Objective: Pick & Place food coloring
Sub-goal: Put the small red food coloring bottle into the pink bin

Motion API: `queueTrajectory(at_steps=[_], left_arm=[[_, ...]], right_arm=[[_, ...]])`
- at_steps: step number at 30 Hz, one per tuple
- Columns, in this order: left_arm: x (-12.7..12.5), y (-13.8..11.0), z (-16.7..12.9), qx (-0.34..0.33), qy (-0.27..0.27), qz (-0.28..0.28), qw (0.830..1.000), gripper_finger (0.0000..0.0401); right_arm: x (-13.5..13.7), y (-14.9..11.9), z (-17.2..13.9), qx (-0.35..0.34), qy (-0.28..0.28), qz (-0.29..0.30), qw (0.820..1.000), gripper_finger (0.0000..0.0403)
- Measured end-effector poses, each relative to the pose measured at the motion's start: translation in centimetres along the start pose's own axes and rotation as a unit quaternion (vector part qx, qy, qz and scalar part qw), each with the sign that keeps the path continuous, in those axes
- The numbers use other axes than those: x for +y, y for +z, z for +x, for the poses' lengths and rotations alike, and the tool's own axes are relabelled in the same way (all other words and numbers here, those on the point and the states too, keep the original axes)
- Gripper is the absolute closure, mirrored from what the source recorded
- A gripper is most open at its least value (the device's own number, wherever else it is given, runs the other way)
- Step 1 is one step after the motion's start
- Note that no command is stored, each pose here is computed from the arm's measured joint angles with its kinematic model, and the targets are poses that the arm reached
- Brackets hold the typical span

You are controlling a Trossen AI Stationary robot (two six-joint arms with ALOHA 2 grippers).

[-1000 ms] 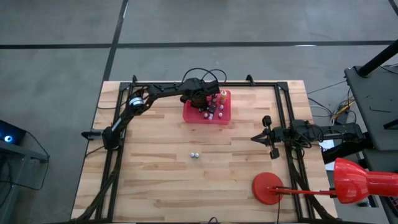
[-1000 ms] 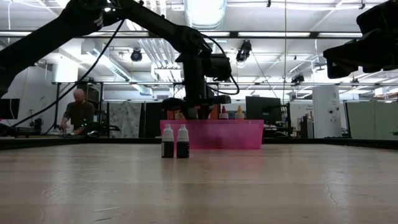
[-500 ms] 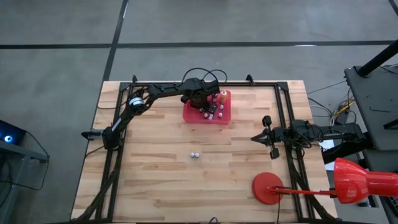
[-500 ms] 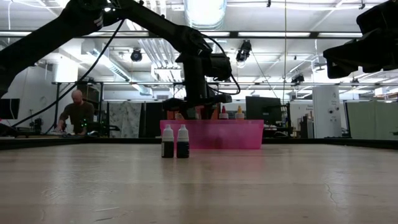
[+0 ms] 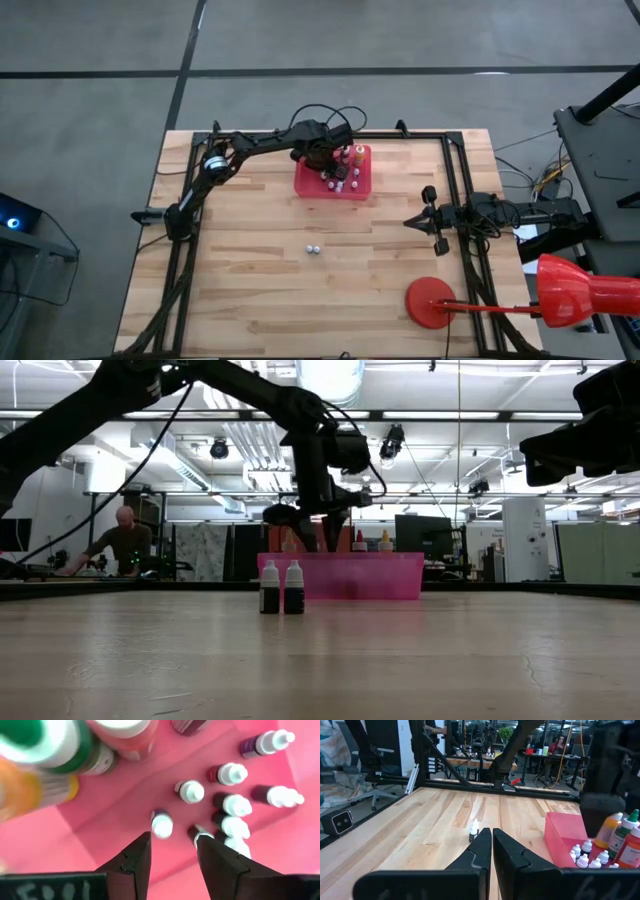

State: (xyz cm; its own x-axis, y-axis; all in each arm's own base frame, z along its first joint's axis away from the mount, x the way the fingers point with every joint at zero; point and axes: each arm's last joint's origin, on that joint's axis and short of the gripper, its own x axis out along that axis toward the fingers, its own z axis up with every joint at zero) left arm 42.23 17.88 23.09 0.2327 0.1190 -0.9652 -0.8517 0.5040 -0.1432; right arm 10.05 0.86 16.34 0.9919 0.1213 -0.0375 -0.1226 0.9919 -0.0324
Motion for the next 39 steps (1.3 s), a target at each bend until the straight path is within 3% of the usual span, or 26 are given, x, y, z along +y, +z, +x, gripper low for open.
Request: queueTrajectory(at_steps=[9, 21, 39], left_arm=[[-0.4, -0.9, -3.7, -0.007, -0.031, 0.023, 0.999, 0.027], [-3.4, -4.2, -5.0, 0.014, -0.046, 0.099, 0.994, 0.027], [-7.6, -11.5, -7.0, 0.064, -0.057, 0.291, 0.953, 0.027]], right_arm=[[0.0, 0.0, 0.0, 0.0, 0.0, -0.001, 1.0, 0.0394], [0.0, 0.0, 0.0, -0.001, 0.0, 0.0, 1.0, 0.0394], [0.0, 0.0, 0.0, 0.0, 0.0, 0.0, 1.0, 0.0394]])
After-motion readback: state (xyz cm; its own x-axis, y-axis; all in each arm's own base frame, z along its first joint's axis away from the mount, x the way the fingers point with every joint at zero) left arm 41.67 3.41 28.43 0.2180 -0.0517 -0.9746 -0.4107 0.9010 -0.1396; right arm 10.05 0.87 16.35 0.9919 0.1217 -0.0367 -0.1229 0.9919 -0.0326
